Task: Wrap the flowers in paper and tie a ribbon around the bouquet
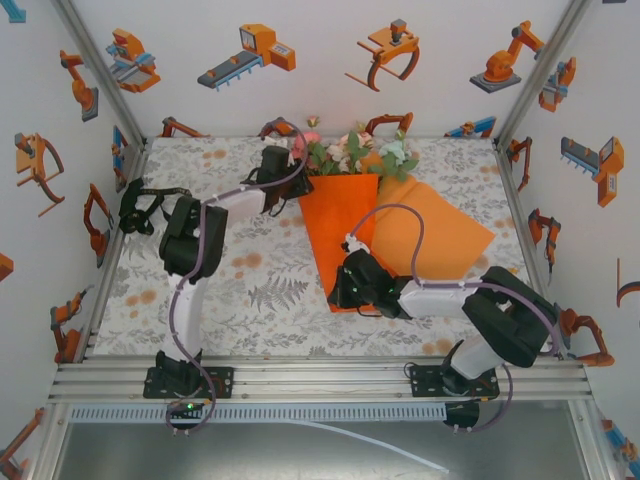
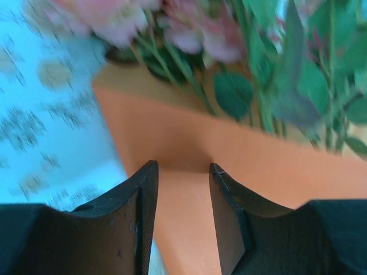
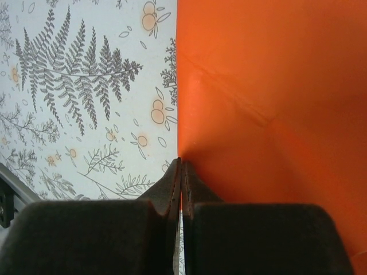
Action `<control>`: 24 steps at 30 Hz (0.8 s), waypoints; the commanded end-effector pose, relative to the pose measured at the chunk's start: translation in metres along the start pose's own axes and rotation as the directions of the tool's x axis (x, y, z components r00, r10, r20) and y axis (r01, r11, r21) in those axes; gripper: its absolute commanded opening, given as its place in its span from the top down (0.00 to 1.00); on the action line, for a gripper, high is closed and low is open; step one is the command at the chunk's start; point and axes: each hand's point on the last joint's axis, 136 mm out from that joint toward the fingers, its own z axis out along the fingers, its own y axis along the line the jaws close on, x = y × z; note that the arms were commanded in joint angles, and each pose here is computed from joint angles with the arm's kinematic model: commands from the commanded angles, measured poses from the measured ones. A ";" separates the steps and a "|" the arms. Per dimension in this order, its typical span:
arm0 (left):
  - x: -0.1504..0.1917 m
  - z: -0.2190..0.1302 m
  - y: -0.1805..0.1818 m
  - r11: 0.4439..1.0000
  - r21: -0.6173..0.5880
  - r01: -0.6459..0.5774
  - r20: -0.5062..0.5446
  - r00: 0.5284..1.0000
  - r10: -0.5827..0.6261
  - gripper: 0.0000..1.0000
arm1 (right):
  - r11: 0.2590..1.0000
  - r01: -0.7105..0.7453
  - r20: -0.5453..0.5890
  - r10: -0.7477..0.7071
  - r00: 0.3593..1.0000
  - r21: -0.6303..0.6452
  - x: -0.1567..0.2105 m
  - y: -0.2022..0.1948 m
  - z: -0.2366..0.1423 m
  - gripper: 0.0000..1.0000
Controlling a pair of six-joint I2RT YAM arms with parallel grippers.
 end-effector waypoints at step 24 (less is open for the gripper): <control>0.007 -0.135 -0.022 1.000 -0.023 0.007 0.030 1.000 -0.007 0.57 | 0.995 -0.074 0.153 0.063 0.986 0.067 -0.106 -0.004 -0.001 0.80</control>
